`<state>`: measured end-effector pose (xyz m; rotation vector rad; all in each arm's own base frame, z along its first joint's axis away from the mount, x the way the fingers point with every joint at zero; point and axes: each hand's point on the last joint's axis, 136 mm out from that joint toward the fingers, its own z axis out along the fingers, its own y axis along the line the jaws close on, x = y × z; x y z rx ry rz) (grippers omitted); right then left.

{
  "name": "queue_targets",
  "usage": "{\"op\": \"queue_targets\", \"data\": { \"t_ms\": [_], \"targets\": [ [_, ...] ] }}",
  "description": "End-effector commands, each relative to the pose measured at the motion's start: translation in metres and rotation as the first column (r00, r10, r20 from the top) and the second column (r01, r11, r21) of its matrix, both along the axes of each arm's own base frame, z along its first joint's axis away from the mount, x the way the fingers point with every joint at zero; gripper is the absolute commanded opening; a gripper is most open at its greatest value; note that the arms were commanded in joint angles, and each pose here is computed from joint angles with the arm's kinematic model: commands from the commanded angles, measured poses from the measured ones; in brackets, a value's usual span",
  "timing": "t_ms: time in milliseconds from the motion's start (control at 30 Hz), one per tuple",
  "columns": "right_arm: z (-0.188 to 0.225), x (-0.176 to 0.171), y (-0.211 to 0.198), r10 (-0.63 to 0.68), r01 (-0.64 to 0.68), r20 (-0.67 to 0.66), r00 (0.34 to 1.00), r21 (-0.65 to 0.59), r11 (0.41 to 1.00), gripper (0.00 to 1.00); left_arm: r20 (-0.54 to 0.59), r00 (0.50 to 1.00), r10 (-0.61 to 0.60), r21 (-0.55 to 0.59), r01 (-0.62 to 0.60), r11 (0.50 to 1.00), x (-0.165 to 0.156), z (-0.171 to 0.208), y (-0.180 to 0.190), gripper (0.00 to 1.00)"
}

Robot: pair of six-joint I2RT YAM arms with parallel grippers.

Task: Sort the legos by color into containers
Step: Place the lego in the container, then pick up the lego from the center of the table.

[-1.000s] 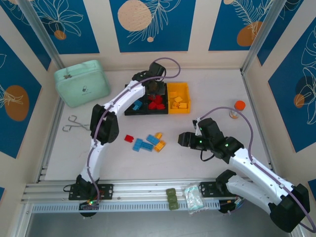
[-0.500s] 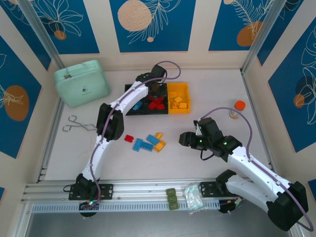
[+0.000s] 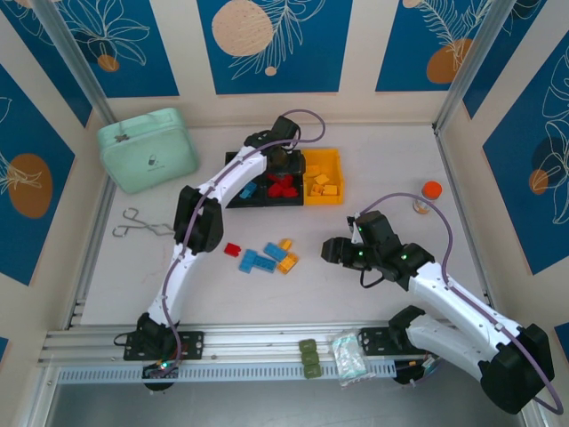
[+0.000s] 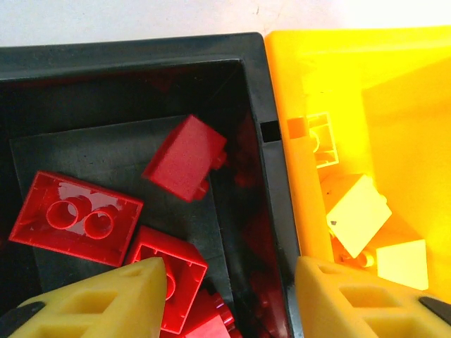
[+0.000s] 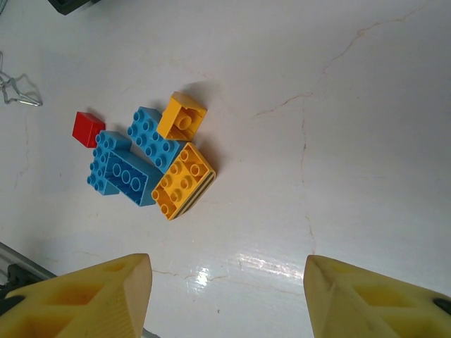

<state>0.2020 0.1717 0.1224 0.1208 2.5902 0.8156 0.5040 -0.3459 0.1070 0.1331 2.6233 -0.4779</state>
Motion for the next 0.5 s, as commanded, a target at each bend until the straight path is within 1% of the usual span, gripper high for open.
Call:
{"op": "queue_targets", "data": {
  "t_ms": [0, 133, 267, 467],
  "targets": [
    [0.014, 0.003, 0.006, 0.008, -0.008, 0.012, 1.0, 0.042, 0.999, 0.59, 0.058, 0.998, -0.012, -0.058, 0.016, 0.998, -0.006, 0.05, 0.001, 0.51],
    [0.018, 0.0, 0.007, 0.003, -0.004, 0.018, 1.0, 0.041, 0.999, 0.59, 0.081, 0.996, -0.023, -0.074, 0.029, 0.997, -0.021, 0.068, 0.007, 0.51],
    [0.02, -0.004, 0.009, 0.004, -0.004, 0.021, 1.0, 0.025, 1.0, 0.59, 0.092, 0.995, -0.043, -0.087, 0.051, 0.995, -0.047, 0.08, 0.019, 0.52],
    [0.024, -0.01, 0.016, 0.026, -0.026, 0.022, 0.999, -0.006, 1.0, 0.6, 0.084, 0.995, -0.056, -0.053, 0.06, 0.997, -0.099, 0.073, 0.056, 0.57]
  ]
}}
